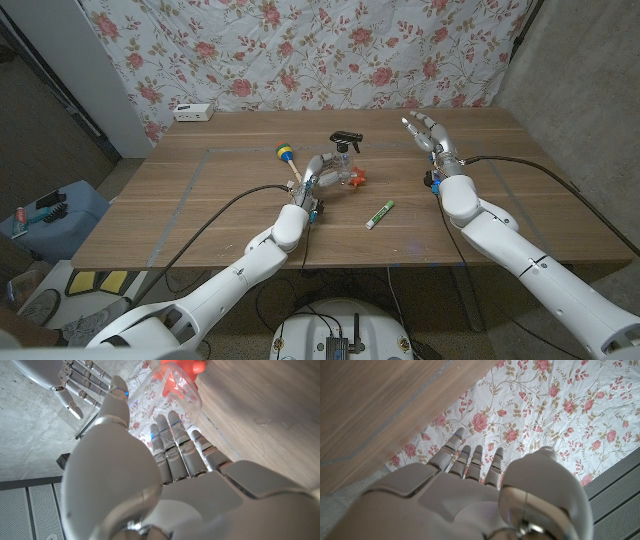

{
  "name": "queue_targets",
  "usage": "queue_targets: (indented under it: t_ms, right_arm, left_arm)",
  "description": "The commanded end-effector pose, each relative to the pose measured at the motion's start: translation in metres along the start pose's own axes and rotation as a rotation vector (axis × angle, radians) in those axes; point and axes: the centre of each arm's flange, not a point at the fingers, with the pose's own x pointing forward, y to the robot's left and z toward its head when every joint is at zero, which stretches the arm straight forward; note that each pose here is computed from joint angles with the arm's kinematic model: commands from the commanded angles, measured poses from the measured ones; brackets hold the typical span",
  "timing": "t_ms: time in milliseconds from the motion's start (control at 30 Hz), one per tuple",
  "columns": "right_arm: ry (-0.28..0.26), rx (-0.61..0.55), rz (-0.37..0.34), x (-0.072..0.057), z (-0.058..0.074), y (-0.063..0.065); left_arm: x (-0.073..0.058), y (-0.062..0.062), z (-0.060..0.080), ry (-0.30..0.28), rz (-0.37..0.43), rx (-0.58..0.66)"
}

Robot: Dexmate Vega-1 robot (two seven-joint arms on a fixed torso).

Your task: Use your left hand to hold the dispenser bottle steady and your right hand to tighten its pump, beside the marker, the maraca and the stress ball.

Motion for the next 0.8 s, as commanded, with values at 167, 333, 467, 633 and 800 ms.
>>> queue_targets:
  t_ms: [167,333,467,633,800]
  right_arm:
    - [-0.044,0.053,-0.049,-0.009,-0.003,0.008]
    - [-0.046,0.057,-0.051,-0.010,-0.003,0.011]
    - [-0.047,0.061,-0.048,-0.011,-0.004,0.012]
    - [-0.044,0.091,-0.027,-0.012,-0.006,0.013]
    - [-0.047,0.137,-0.004,-0.011,-0.010,0.016]
  left_arm:
    - [-0.016,0.000,-0.008,0.020,0.026,0.010]
    - [-0.019,0.000,-0.010,0.021,0.026,0.003]
    - [-0.021,0.001,-0.012,0.025,0.031,-0.002]
    - [-0.023,0.001,-0.016,0.036,0.032,-0.010]
    - [-0.024,0.001,-0.018,0.036,0.032,-0.018]
